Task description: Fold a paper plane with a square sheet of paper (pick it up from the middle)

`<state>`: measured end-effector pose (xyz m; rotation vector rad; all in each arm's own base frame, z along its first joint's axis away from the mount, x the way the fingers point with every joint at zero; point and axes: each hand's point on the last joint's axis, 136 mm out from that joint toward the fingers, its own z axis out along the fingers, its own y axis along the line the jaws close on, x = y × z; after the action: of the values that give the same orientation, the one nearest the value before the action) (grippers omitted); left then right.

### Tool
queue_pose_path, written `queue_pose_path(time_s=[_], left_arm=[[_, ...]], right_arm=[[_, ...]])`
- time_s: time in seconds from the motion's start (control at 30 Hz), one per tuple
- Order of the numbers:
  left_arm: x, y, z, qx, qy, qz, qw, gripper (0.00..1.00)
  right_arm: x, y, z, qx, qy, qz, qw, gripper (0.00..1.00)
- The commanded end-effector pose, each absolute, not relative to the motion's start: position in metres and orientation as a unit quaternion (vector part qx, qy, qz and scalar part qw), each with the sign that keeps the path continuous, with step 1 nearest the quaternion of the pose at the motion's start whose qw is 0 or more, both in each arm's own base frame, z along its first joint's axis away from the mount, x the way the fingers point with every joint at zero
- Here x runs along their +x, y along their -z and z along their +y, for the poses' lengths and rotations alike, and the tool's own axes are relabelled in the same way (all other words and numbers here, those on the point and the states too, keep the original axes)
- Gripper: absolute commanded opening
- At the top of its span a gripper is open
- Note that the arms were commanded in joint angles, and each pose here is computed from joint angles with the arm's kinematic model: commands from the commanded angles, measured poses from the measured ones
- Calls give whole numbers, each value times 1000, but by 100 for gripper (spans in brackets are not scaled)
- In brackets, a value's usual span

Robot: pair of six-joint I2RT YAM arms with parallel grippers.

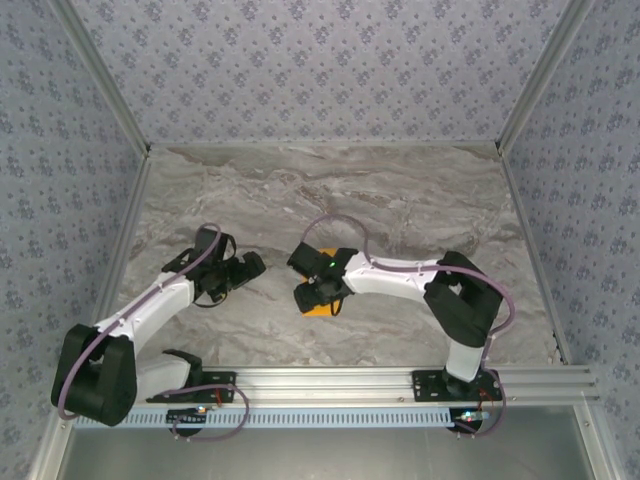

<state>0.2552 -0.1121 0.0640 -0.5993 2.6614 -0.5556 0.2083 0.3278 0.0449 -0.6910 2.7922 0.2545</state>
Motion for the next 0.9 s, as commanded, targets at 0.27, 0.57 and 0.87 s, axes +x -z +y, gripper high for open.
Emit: queue_pose_path(time_s=[0.27, 0.57, 0.87], left_arm=[[248, -60, -107, -228, 195, 941, 160, 99], [248, -54, -110, -226, 196, 942, 149, 99], [247, -51, -112, -223, 201, 943, 141, 99]], right_arm=[[201, -25, 332, -256, -29, 961, 97, 81], [199, -8, 331, -240, -28, 968, 73, 83], [189, 16, 305, -221, 2, 975, 35, 78]])
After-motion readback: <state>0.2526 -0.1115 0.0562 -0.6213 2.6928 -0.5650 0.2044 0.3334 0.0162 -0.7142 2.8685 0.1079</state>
